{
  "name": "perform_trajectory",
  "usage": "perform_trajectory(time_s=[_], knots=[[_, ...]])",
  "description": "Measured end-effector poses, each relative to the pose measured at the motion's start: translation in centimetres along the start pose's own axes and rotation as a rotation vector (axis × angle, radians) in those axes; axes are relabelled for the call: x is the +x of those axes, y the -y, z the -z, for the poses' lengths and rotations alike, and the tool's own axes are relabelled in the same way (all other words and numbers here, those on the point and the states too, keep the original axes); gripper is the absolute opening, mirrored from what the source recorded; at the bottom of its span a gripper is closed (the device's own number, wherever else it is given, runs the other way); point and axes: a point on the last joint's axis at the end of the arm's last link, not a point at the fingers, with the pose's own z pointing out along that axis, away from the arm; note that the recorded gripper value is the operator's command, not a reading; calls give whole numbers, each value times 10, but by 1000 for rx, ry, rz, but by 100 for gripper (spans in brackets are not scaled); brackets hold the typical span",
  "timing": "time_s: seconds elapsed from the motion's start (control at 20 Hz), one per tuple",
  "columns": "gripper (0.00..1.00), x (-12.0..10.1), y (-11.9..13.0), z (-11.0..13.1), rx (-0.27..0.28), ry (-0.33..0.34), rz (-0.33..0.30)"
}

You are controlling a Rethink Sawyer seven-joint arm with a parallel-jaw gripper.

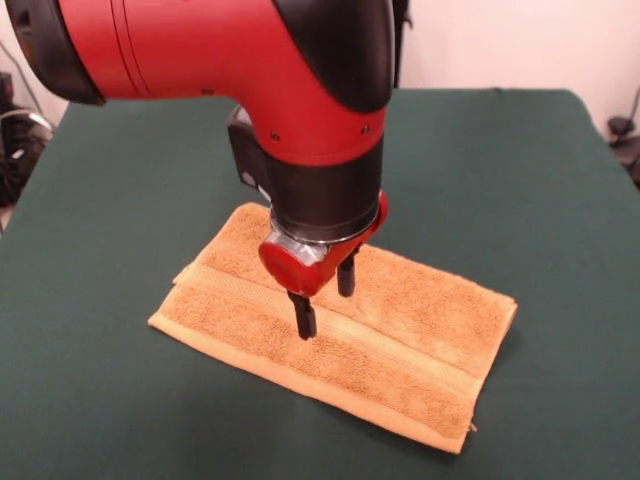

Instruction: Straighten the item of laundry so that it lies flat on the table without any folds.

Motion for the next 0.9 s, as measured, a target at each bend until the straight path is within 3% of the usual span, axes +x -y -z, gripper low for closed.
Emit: perform_trajectory(time_s=[0.9], knots=[[100, -2, 28, -7, 12, -7, -45]])
